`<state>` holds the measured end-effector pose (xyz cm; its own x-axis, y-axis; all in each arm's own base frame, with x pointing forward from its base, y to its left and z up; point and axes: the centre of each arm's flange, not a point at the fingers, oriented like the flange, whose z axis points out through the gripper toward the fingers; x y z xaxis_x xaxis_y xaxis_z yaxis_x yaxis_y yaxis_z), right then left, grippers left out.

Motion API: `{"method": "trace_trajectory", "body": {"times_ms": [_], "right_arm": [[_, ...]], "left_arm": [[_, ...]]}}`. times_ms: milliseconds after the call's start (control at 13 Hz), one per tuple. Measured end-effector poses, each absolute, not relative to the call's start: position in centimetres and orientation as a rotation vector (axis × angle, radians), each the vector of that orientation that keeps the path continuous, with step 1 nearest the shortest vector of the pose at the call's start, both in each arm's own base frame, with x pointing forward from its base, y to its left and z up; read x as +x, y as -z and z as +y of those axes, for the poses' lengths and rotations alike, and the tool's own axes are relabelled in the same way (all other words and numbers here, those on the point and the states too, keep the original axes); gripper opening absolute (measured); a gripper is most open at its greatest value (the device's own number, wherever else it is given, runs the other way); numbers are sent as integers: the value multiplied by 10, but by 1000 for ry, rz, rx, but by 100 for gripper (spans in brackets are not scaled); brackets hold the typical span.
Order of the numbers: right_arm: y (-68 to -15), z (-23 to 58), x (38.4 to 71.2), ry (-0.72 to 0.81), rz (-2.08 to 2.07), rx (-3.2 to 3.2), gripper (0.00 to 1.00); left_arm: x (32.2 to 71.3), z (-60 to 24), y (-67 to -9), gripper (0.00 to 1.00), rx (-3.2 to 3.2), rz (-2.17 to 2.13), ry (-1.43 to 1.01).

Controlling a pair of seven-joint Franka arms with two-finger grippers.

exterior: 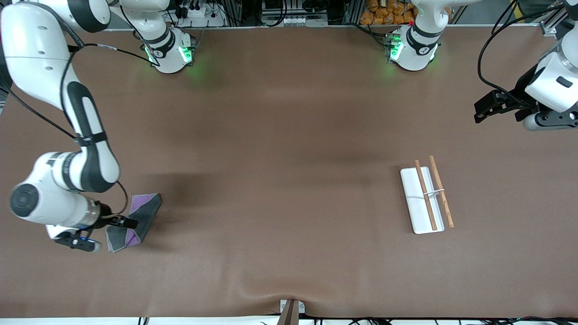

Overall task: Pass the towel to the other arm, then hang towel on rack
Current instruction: 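Lower the right gripper onto the towel and close on it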

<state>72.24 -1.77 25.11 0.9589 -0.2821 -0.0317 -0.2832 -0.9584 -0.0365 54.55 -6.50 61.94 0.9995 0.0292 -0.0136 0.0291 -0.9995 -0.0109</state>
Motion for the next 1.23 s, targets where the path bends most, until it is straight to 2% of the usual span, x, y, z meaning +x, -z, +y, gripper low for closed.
{"method": "trace_trajectory", "body": {"times_ms": [540, 926, 1003, 1081, 1158, 1235], "right_arm": [[-174, -29, 720, -41, 555, -3050, 100], [-173, -29, 721, -35, 559, -3048, 100], [-173, -29, 721, -35, 559, -3048, 93], [-173, -29, 721, -35, 559, -3048, 92], [-173, -30, 722, -33, 560, -3048, 84], [-174, -30, 722, -29, 562, -3048, 70]], "left_arm": [[553, -65, -605, 100, -3132, -44, -52], [556, -67, -600, 100, -3133, -39, -56], [557, -67, -599, 100, -3133, -38, -57], [557, -68, -598, 100, -3133, -36, -59], [557, -68, -598, 100, -3133, -35, -61], [557, -69, -597, 100, -3133, -34, -62]]}}
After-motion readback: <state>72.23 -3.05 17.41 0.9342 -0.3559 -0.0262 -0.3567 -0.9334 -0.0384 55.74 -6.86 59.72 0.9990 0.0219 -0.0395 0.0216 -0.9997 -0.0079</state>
